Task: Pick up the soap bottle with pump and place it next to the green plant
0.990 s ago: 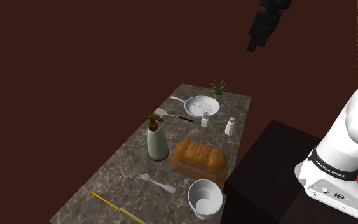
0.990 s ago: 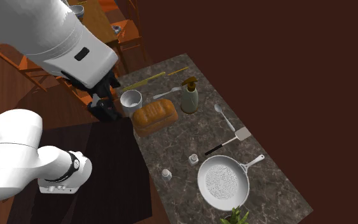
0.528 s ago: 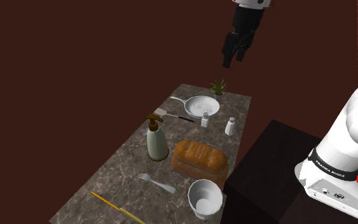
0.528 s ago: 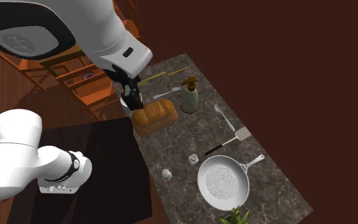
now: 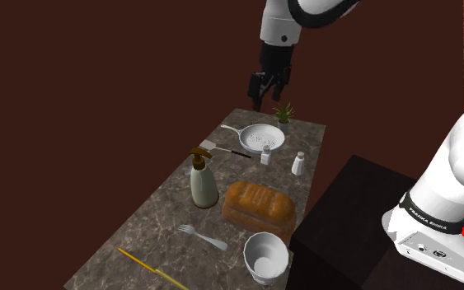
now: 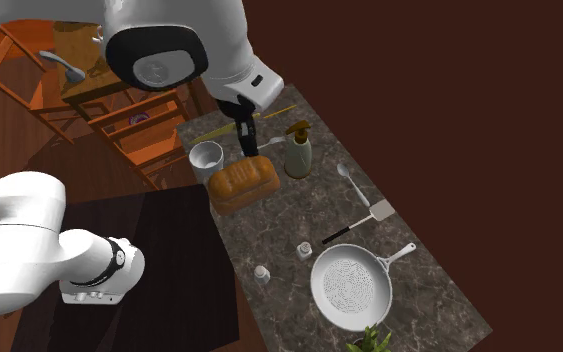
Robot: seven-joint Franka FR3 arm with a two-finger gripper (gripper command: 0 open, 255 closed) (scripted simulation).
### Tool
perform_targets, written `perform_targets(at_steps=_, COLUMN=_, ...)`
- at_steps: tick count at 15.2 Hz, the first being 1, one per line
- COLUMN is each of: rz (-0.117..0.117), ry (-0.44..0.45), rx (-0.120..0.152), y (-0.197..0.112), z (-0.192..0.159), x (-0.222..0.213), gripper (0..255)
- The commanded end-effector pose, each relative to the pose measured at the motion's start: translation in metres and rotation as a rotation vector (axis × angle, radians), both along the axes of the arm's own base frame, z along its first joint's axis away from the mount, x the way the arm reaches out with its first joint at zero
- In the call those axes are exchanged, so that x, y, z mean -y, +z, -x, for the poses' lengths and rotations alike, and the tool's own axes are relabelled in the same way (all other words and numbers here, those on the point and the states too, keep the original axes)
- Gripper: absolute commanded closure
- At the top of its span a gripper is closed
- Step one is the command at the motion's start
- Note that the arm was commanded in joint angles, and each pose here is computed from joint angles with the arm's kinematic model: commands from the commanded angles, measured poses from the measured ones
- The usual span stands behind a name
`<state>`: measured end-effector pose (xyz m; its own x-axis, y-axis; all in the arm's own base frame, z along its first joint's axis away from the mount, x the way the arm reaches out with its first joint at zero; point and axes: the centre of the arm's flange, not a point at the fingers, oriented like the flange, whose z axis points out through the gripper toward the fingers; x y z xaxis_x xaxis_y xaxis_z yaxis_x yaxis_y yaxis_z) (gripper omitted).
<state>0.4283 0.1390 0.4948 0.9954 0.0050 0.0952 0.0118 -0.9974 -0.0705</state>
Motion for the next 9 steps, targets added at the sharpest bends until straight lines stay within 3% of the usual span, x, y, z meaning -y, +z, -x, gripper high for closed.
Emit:
perform_targets(at_steps=1, rz=0.002, ry=-0.003, rx=-0.005, y=-0.013, z=-0.016, x=-0.016, gripper=0)
perform_targets(at_steps=9, rz=0.012, ry=-0.013, rx=-0.029, y=-0.074, z=-0.079, x=-0.08, gripper=0)
